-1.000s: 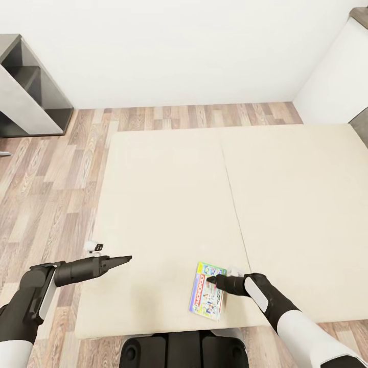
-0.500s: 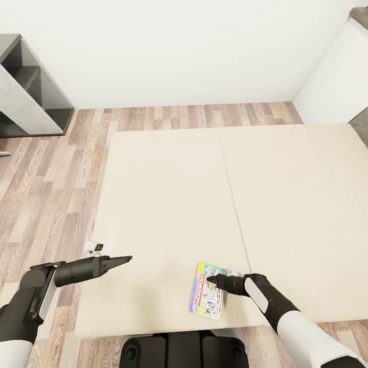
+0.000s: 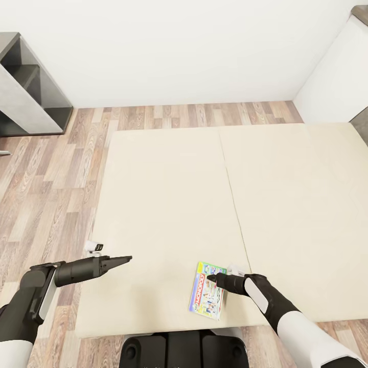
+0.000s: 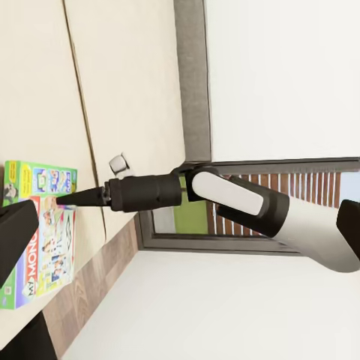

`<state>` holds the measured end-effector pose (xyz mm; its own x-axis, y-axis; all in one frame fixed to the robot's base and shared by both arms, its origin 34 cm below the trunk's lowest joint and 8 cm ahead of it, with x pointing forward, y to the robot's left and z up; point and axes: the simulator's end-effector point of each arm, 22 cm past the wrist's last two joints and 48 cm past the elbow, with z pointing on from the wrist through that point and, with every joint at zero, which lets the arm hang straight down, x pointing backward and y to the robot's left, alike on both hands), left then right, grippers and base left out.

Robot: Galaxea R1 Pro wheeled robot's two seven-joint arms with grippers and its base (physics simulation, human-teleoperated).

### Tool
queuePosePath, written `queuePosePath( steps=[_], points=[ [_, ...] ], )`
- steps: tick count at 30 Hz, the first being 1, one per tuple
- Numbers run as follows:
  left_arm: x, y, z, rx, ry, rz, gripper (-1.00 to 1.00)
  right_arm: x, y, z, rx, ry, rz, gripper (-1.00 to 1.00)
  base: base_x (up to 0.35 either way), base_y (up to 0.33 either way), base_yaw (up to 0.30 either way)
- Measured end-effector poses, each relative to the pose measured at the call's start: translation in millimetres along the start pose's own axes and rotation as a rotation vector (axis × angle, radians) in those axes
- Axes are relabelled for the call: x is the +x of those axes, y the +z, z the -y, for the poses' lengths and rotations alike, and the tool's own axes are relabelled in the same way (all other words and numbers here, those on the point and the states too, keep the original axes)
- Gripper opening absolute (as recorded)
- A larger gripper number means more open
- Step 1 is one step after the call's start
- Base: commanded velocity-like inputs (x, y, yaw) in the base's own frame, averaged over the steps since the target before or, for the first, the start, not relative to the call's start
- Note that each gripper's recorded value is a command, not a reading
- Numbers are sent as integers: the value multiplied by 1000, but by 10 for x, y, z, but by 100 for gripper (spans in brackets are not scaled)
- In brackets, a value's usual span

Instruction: Put all the toys in the child's room - the three board games (two on the bed and one on the table), the two jigsaw puzzles on the table, and the tennis ball on the table - inside the toy box on the table in the child's room.

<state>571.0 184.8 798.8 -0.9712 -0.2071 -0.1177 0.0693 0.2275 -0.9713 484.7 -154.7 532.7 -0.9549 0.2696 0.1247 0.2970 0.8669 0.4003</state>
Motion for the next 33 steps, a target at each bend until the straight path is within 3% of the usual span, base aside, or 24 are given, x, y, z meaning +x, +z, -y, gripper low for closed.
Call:
queuePosePath(
  steps=[33],
  points=[
    [48,9,-84,-4,-19,-5,100,75,68,48,4,7,-14,100,0,0,0]
  ],
)
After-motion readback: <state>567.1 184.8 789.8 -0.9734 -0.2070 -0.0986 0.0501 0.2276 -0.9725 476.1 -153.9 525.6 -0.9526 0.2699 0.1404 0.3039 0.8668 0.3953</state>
